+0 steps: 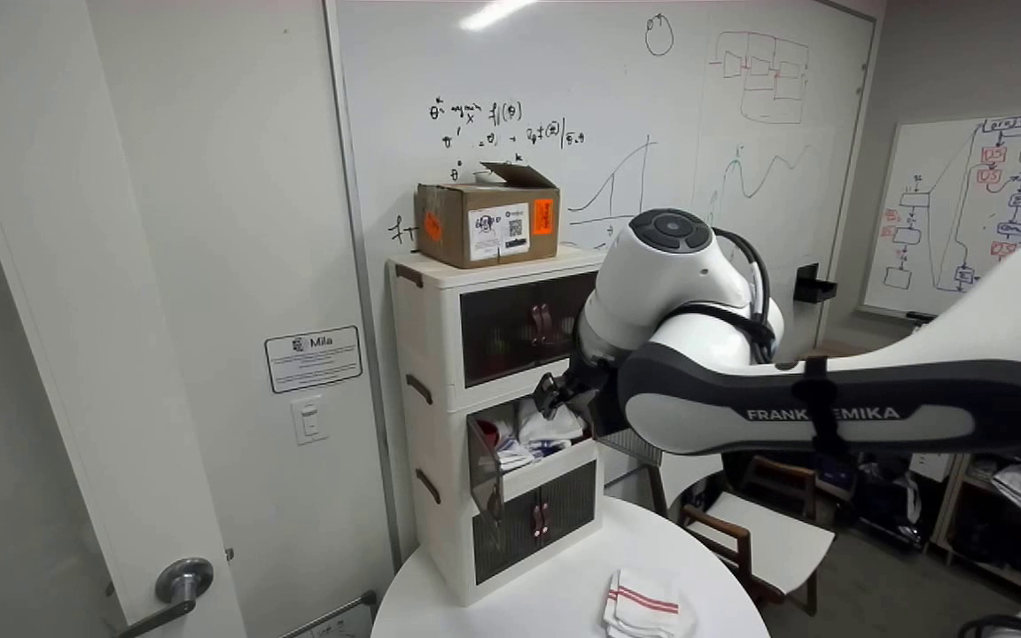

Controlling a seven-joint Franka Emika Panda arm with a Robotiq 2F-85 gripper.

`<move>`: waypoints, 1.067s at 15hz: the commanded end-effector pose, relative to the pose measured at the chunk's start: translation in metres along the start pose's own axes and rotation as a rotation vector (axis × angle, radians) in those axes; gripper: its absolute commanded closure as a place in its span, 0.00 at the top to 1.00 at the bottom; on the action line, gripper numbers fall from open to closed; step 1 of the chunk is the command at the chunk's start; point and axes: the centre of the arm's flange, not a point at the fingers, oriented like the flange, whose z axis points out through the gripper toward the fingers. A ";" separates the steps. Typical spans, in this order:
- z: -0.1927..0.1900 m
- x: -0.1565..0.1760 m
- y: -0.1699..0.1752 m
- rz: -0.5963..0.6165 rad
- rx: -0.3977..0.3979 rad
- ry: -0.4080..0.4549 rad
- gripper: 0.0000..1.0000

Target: Pick up one tea towel from the middle cabinet and put it on the table

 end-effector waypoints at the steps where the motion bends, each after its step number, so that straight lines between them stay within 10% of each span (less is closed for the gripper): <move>1: 0.004 0.004 0.000 0.002 0.002 -0.001 1.00; 11: 0.006 0.005 -0.006 -0.017 -0.005 0.003 1.00; 16: 0.034 0.014 -0.006 -0.157 -0.109 0.143 1.00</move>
